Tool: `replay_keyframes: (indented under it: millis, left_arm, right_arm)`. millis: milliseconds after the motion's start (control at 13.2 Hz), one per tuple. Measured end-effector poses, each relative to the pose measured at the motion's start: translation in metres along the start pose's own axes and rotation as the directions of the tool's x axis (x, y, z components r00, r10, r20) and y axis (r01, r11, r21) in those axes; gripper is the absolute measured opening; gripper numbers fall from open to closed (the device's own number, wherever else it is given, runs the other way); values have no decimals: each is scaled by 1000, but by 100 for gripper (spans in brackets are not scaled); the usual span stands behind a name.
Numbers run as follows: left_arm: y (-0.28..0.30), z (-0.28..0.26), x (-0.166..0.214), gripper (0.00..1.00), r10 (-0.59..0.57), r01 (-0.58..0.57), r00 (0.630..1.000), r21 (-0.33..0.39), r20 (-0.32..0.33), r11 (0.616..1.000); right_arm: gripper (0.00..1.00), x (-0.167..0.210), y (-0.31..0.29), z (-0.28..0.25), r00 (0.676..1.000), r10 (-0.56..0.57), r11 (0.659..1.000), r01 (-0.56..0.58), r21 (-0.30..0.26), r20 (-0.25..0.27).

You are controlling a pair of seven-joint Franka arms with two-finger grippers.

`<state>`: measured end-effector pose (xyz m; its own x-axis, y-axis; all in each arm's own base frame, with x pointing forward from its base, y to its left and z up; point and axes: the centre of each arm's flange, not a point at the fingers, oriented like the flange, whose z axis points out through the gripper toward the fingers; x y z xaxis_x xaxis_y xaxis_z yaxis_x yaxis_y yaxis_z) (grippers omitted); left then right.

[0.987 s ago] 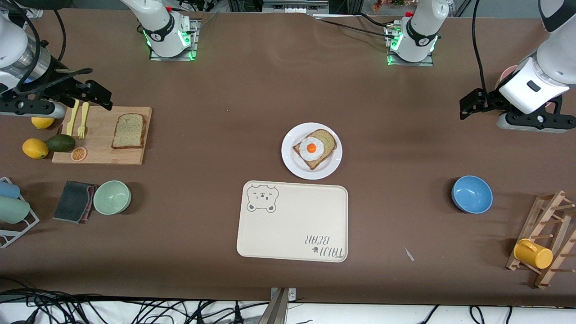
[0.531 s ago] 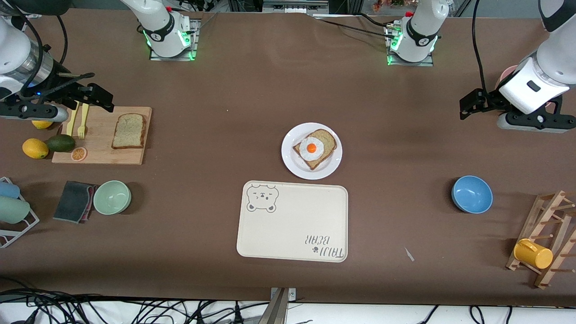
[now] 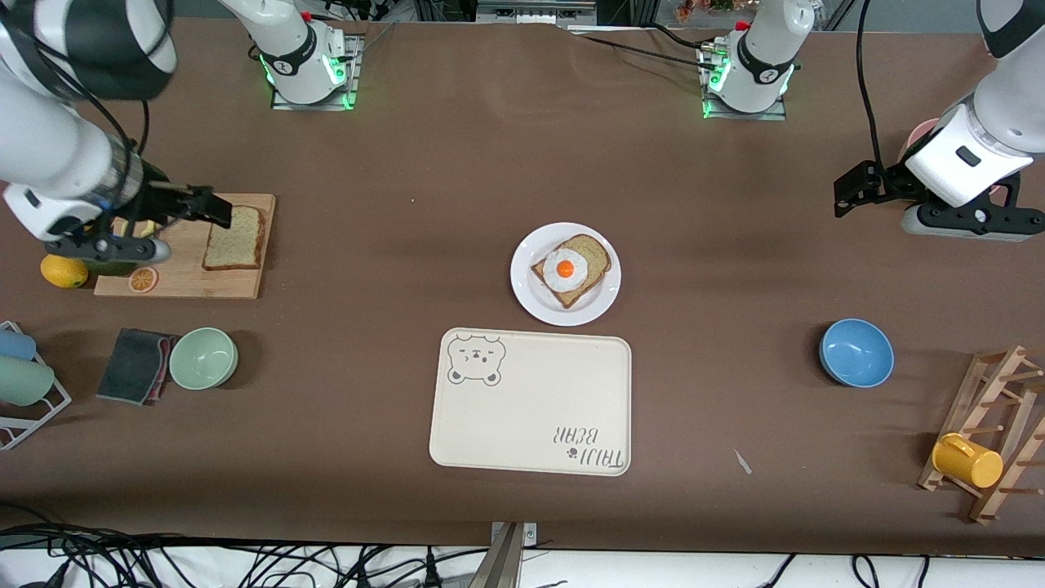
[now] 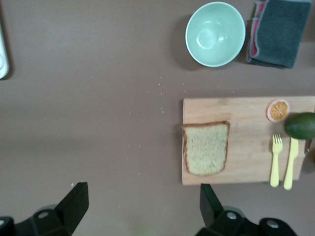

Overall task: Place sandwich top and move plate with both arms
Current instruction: 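Reach the right gripper down to the bread slice on the cutting board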

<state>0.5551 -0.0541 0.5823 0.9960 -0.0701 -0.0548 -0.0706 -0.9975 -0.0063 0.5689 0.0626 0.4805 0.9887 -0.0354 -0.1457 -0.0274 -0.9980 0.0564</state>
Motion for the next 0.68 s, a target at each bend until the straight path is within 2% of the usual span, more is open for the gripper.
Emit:
replay_keyframes:
  millis: [152, 455, 683]
  left_arm:
    - [0, 0, 0, 100, 0, 0, 1000, 0, 0, 1000]
    - [0, 0, 0, 100, 0, 0, 1000, 0, 0, 1000]
    - [0, 0, 0, 100, 0, 0, 1000, 0, 0, 1000]
  right_arm:
    - [100, 6, -1, 48, 1000, -6, 1000, 6, -15, -15]
    - [100, 20, 3, 134, 999, 33, 995, -35, -92, -24]
    - [100, 29, -1, 188, 996, 83, 990, -87, -108, -41]
